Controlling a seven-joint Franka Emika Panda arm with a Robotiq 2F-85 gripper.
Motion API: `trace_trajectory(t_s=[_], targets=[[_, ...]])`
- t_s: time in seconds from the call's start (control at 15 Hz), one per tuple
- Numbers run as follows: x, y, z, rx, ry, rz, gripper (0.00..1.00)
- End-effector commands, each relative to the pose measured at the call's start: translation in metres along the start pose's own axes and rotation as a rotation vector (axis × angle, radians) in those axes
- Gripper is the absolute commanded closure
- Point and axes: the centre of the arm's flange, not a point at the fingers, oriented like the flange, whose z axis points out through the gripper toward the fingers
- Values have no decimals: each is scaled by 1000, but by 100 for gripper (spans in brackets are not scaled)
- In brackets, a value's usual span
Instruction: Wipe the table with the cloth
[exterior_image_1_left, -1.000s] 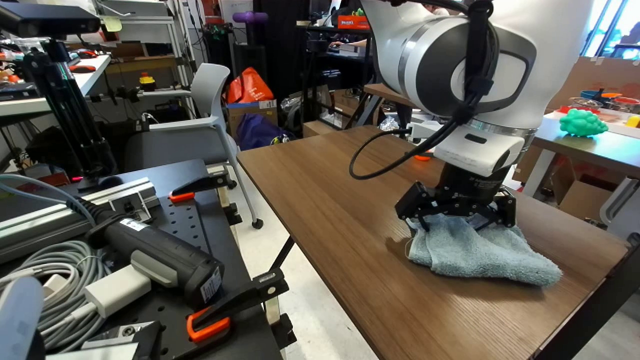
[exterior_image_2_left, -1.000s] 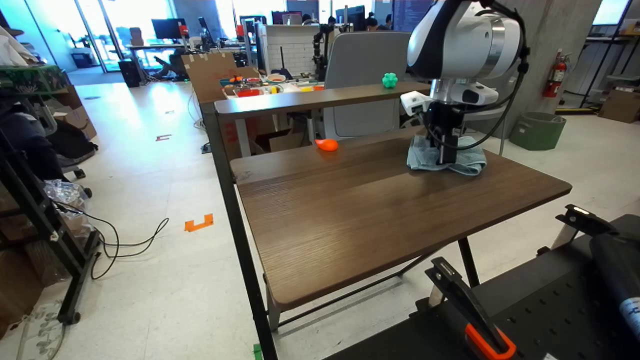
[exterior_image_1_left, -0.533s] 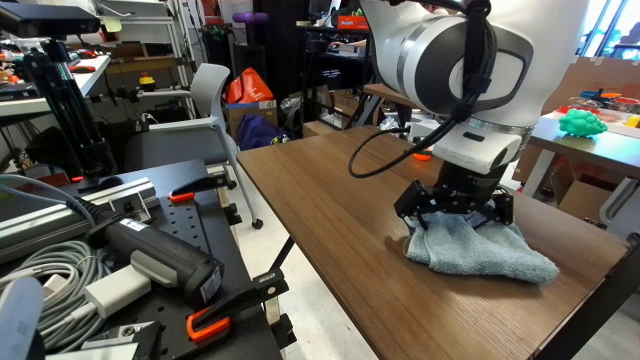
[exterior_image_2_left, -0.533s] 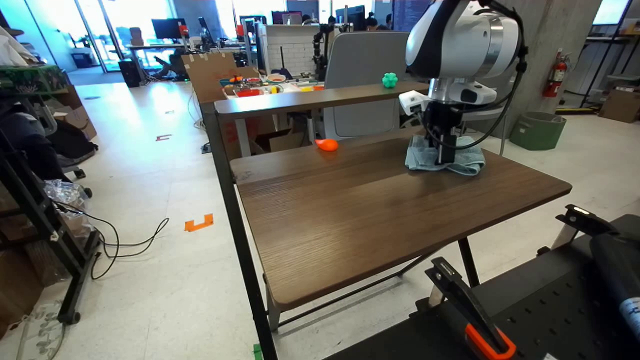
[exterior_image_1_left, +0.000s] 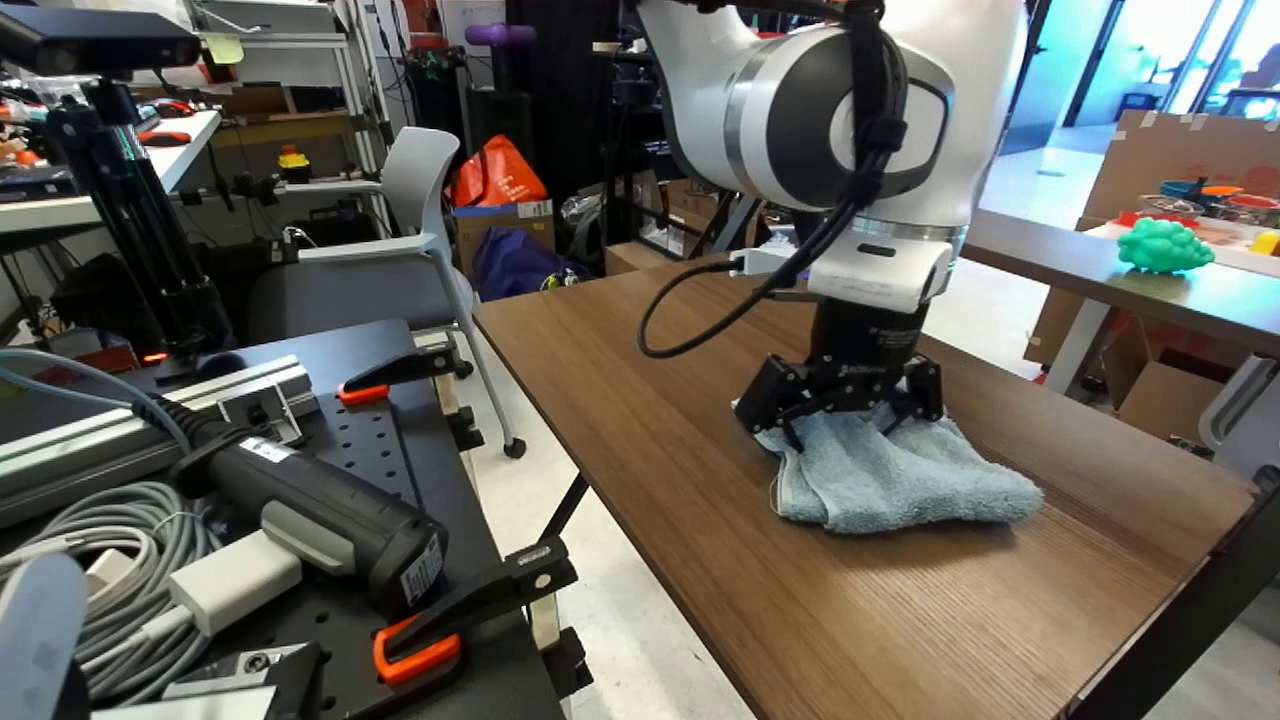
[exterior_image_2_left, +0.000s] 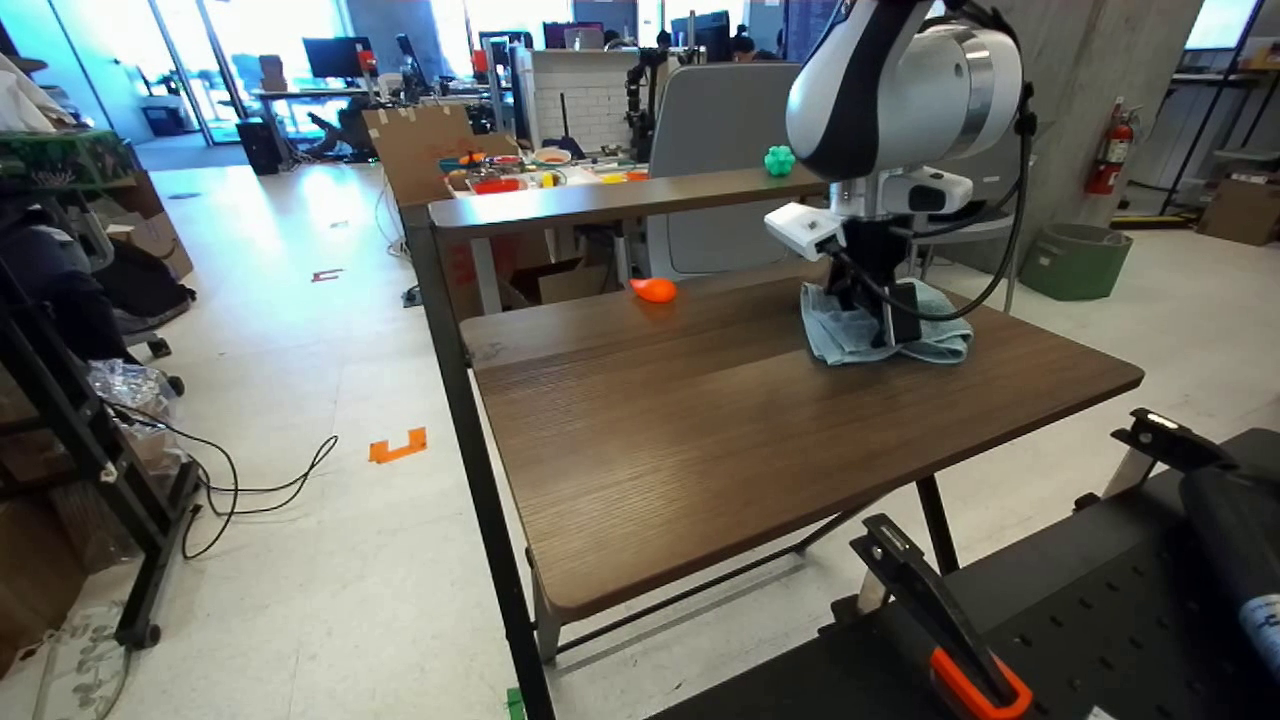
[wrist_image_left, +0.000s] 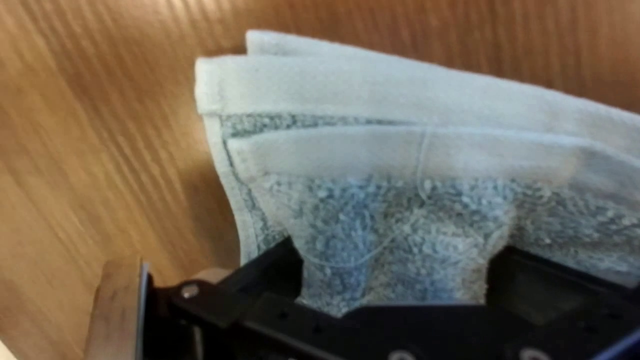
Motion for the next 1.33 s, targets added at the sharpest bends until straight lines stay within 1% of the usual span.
trace_trajectory(t_s=[0.0,0.27,0.33,0.47,0.53,0.8,0.87,1.07,1.27], targets=[[-32,68,37,-58,31,-176,0],[-57,112,40,-57,9,-351,0],[-61,117,42,-68,8,-389,0],[-60,115,49,-126,13,-429,0],[-54,108,53,-162,27,-410,0],[-17,82,59,-226,37,-274,0],[-3,74,66,-232,39,-231,0],[26,60,68,-257,40,-121,0],[55,48,74,-263,42,5,0]])
